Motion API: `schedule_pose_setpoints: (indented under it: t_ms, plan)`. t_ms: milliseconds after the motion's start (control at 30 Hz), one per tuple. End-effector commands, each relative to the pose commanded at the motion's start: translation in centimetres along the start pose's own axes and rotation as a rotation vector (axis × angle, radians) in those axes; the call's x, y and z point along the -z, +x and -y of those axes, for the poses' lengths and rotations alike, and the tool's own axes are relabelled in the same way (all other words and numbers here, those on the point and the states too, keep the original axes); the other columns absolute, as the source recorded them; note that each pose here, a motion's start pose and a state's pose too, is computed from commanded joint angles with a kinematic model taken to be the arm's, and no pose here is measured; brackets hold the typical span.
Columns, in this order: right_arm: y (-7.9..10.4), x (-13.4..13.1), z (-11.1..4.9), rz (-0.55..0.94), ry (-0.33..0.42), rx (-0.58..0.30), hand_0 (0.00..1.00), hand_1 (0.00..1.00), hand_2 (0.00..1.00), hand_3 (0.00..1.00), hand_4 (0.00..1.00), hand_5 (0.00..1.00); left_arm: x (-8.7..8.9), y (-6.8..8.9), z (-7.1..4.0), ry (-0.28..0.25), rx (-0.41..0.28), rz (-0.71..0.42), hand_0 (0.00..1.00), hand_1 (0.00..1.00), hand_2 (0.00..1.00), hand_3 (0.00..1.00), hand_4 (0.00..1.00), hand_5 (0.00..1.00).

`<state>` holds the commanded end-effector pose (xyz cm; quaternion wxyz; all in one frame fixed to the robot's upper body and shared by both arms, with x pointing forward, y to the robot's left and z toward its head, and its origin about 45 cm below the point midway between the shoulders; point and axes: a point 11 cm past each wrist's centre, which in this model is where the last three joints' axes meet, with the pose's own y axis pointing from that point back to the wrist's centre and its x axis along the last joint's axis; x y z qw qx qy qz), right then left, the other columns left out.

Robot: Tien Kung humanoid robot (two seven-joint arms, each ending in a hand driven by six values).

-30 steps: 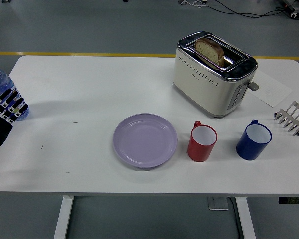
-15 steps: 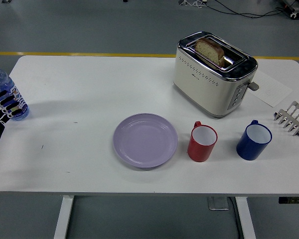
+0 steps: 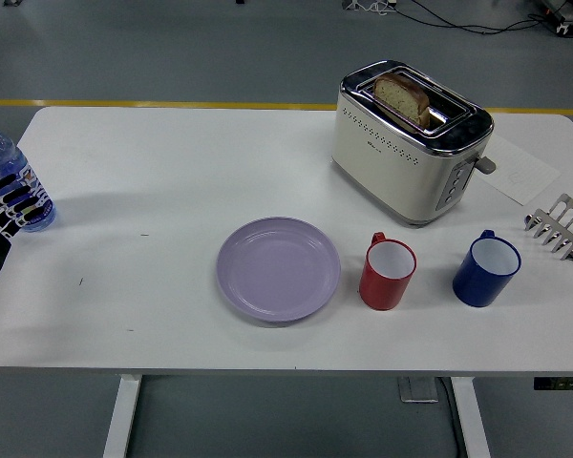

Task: Push plate across desktop

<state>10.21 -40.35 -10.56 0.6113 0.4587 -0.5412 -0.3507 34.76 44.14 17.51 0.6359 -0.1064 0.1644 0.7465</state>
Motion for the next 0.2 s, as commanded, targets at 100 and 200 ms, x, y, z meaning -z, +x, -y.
schedule_pose_setpoints:
  t_ms: [100, 200]
  plan:
    - [0.0, 0.03, 0.0, 0.0, 0.0, 0.0, 0.64, 0.625, 0.659, 0.588, 0.387, 0.178, -0.03, 0.01, -0.03, -0.001, 0.0, 0.001, 0.569, 0.602, 0.608, 0.628, 0.535, 0.998]
    - [0.01, 0.04, -0.01, 0.0, 0.001, 0.0, 0.64, 0.625, 0.659, 0.588, 0.387, 0.178, 0.01, 0.04, -0.07, 0.001, 0.001, 0.001, 0.569, 0.602, 0.608, 0.628, 0.535, 0.998]
